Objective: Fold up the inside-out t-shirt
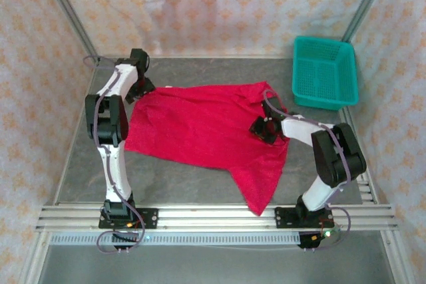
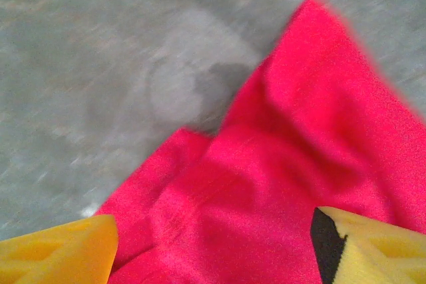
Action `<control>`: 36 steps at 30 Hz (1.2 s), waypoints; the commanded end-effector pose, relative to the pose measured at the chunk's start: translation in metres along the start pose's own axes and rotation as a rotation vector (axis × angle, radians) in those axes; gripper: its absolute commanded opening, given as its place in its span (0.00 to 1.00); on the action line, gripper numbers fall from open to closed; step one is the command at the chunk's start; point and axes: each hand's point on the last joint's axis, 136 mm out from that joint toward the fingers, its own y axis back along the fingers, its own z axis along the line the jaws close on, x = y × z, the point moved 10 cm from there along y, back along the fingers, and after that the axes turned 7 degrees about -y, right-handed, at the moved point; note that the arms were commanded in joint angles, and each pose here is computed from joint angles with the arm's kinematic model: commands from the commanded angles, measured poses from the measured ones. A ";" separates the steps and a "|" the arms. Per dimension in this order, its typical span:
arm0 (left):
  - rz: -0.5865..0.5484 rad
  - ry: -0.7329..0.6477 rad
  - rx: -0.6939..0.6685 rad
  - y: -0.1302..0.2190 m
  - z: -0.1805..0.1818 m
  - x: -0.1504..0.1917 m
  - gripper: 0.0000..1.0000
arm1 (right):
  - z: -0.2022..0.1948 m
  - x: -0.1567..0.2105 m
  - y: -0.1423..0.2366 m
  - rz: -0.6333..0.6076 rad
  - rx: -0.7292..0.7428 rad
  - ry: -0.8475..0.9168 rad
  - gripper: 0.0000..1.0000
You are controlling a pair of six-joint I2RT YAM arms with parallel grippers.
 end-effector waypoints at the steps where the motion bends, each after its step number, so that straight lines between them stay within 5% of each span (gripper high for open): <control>1: -0.132 0.014 -0.022 0.058 0.019 0.015 0.78 | -0.010 0.005 0.003 0.016 0.097 0.005 0.38; 5: -0.138 0.033 0.237 0.077 0.019 0.062 0.76 | 0.018 -0.010 0.024 -0.054 0.008 0.031 0.40; 9: 0.008 0.086 0.449 0.042 0.012 0.099 0.74 | 0.038 -0.023 0.027 -0.076 -0.018 0.053 0.41; 16: 0.195 0.122 0.440 -0.024 0.016 0.132 0.69 | 0.051 -0.033 0.005 -0.036 -0.042 0.027 0.40; 25: 0.332 0.356 0.367 -0.047 0.110 0.178 0.66 | 0.031 -0.033 -0.033 -0.021 0.085 -0.010 0.40; 30: 0.302 0.380 0.332 -0.031 0.132 0.198 0.67 | 0.030 -0.033 -0.033 -0.023 0.099 -0.031 0.40; 36: 0.110 0.358 0.334 0.022 0.134 0.166 0.67 | 0.059 -0.050 0.011 -0.137 0.058 0.039 0.43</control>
